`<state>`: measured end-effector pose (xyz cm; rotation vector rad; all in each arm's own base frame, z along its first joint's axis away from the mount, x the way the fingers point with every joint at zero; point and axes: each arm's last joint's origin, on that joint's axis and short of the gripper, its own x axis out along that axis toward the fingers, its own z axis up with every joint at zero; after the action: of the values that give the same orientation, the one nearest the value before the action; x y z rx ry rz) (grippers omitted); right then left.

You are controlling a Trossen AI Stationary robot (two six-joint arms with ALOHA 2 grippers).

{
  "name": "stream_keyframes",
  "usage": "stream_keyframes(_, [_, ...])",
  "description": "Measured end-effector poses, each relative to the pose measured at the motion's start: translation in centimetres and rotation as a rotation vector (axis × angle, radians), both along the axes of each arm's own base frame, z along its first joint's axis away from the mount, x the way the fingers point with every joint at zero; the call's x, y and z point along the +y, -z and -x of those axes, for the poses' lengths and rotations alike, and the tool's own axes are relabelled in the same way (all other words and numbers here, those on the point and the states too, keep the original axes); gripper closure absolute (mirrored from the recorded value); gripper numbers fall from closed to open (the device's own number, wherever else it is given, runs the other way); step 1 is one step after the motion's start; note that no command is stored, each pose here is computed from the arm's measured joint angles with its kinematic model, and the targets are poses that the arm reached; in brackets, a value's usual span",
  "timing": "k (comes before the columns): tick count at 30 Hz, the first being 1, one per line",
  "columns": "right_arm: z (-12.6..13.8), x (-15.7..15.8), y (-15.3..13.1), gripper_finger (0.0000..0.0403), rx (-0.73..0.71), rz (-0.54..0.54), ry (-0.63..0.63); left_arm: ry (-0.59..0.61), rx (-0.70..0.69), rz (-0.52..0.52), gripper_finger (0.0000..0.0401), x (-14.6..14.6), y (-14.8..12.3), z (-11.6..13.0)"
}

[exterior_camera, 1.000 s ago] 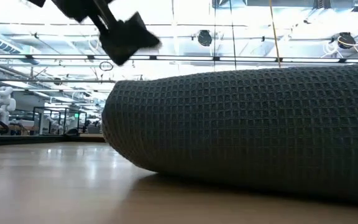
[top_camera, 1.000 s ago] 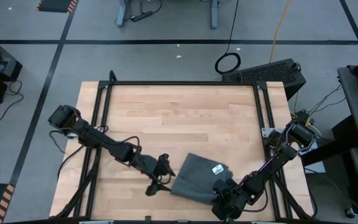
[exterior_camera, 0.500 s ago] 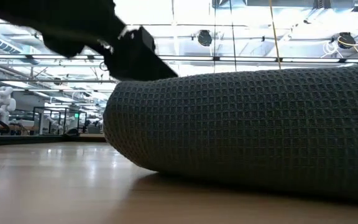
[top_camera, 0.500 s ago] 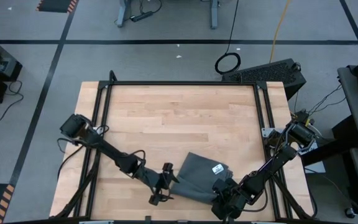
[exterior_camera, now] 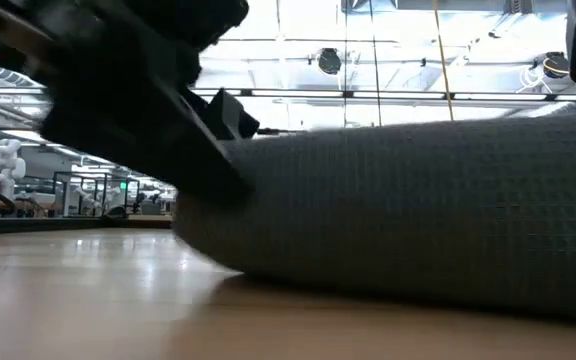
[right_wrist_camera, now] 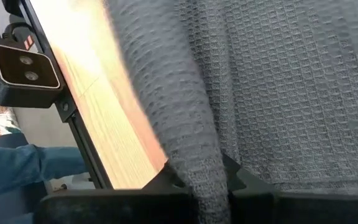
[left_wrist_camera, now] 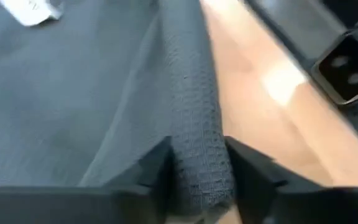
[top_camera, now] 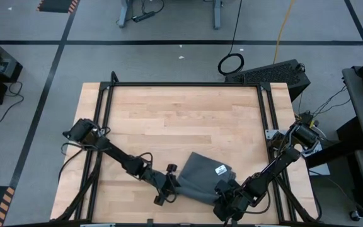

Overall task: Roll towel
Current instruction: Roll the gray towel on the center of table

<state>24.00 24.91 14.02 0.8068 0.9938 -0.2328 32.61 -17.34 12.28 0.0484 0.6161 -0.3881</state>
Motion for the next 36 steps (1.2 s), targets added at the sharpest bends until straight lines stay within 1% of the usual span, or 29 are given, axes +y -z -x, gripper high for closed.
stream_keyframes(2, [0.0, 0.0, 0.0, 0.04, -0.003, 0.0, -0.004, -0.032, 0.053, 0.003, 0.0316, 0.6, 0.0, 0.1])
stream_keyframes(3, [0.0, 0.0, 0.0, 0.04, -0.007, -0.003, -0.003, -0.055, 0.091, 0.025, 0.0348, 0.9, -0.2, 0.3])
stream_keyframes(4, [-0.1, 0.1, -0.1, 0.04, -0.014, -0.009, -0.004, -0.077, 0.129, 0.074, 0.0373, 1.2, -0.7, 0.4])
stream_keyframes(5, [-0.2, 0.1, -0.2, 0.04, -0.02, -0.015, -0.003, -0.095, 0.168, 0.135, 0.0382, 1.4, -1.3, 0.6])
stream_keyframes(8, [-0.6, 0.1, -0.9, 0.0399, -0.069, -0.035, -0.009, -0.106, 0.283, 0.285, 0.0382, 1.9, -3.4, 1.5])
stream_keyframes(11, [-1.3, -0.1, -1.6, 0.0399, -0.137, -0.03, -0.062, -0.108, 0.315, 0.387, 0.0385, 1.9, -6.3, 2.8])
stream_keyframes(13, [-1.9, -0.2, -2.0, 0.0399, -0.188, -0.012, -0.112, -0.136, 0.331, 0.448, 0.0387, 1.9, -7.9, 3.7])
stream_keyframes(15, [-2.5, -0.6, -2.1, 0.0399, -0.213, 0.018, -0.154, -0.187, 0.381, 0.504, 0.0388, 1.8, -8.6, 4.4])
stream_keyframes(17, [-2.9, -1.2, -2.1, 0.0399, -0.206, 0.024, -0.152, -0.241, 0.456, 0.536, 0.0389, 1.5, -8.3, 4.9])
stream_keyframes(20, [-3.4, -1.8, -2.0, 0.0399, -0.187, 0.021, -0.152, -0.268, 0.511, 0.556, 0.0389, 0.7, -7.3, 4.9])
stream_keyframes(23, [-3.7, -2.0, -1.9, 0.0399, -0.158, -0.02, -0.221, -0.279, 0.539, 0.58, 0.0389, 0.3, -5.6, 4.1])
stream_keyframes(25, [-3.8, -2.2, -1.8, 0.0399, -0.125, -0.061, -0.265, -0.251, 0.555, 0.629, 0.0389, 0.1, -4.7, 3.2])
stream_keyframes(30, [-3.9, -2.3, -1.9, 0.0399, -0.105, -0.11, -0.353, -0.257, 0.689, 0.701, 0.0387, 0.4, -2.1, 2.1])
stream_keyframes(33, [-3.9, -2.1, -1.6, 0.0399, -0.106, -0.119, -0.408, -0.226, 0.724, 0.74, 0.0386, 0.4, -1.8, 1.8])
stream_keyframes(36, [-4.0, -1.9, -0.7, 0.0399, -0.084, -0.095, -0.427, -0.27, 0.74, 0.76, 0.0385, 0.9, -1.6, 1.6])
